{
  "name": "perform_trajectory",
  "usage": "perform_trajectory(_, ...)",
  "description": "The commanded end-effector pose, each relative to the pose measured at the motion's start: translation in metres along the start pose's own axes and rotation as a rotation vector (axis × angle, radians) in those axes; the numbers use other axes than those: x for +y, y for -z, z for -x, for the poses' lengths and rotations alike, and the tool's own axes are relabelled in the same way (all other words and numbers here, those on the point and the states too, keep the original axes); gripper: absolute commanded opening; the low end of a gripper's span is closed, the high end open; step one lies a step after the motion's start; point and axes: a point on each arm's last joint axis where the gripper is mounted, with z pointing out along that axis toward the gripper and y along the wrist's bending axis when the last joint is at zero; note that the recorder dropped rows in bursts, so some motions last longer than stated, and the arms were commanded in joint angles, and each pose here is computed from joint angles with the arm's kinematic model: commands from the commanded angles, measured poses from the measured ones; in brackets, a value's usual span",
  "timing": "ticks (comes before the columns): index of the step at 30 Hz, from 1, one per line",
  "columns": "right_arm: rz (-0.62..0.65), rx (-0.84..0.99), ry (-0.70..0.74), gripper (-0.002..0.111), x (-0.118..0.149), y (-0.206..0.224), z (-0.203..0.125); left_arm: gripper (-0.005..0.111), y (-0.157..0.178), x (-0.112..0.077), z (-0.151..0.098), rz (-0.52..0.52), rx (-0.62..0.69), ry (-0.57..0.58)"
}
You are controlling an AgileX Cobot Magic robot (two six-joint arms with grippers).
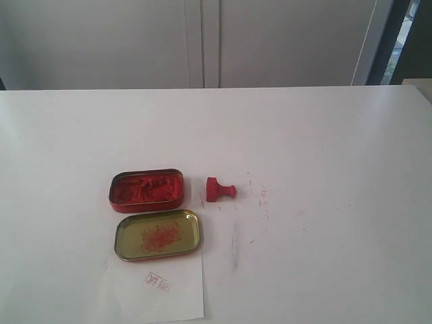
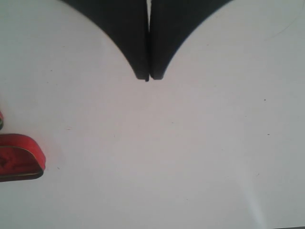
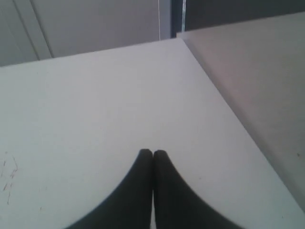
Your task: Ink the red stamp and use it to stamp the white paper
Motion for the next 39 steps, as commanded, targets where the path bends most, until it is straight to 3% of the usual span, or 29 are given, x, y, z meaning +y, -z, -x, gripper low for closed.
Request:
perform_trajectory(1,0.002,-0.081,0.019,0.000,0.000,-0.001,0.000,0.000,0.000,0.000,-0.001,0.001,-0.005,0.013)
perform_trajectory(29,0.003,-0.082,0.014,0.000,0.000,0.000,0.000,0.000,0.000,0.000,-0.001,0.001,-0.005,0.013)
perform_trajectory(39,0.025,-0.275,0.001,0.000,-0.003,0.037,-0.007,0.000,0.000,0.000,-0.001,0.001,-0.005,0.013)
